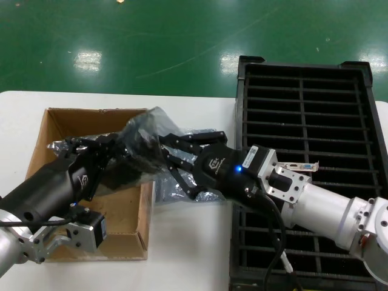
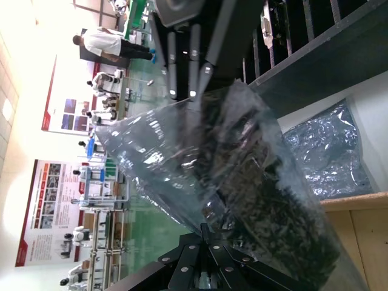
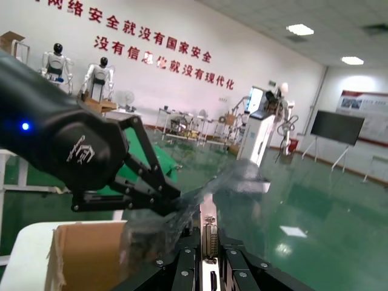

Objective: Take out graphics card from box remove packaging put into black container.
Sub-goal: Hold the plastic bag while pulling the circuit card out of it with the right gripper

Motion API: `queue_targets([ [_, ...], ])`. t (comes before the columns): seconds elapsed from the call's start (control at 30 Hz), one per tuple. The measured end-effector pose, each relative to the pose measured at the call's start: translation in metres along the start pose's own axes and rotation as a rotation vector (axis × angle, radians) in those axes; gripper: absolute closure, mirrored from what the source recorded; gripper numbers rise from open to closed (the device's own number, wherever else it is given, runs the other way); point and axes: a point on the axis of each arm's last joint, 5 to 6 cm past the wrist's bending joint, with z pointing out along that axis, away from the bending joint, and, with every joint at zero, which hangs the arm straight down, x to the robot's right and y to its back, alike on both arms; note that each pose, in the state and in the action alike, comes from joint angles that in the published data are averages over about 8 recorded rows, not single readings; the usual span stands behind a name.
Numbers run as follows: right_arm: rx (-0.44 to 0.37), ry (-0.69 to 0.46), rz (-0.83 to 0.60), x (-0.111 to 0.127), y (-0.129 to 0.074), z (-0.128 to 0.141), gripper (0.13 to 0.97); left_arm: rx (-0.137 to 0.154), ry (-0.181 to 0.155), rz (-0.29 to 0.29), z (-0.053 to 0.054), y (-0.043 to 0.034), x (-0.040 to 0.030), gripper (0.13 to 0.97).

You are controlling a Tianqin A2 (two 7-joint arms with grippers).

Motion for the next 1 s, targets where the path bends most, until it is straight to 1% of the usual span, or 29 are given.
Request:
queue_targets([
  [0.23,0.034,-0.01,-0.038,-0.004,-0.004,-0.002,0.917,0.0,0.0,0.0,0.0,0.0,0.0,0.958],
  [0.53,0.049,-0.046,-0.077,-0.016,-0.004,-0.002,0.917,0.0,0.0,0.0,0.0,0.0,0.0,0.958],
  [0.73,0.064,-0.015,-0.109,-0.014,-0.006,-0.007,0.917,0.0,0.0,0.0,0.0,0.0,0.0,0.958],
  [1.0,0.084,0.042,-0.149,-0.012,-0.009,-0.023,0.917,0.0,0.0,0.0,0.0,0.0,0.0,0.958],
])
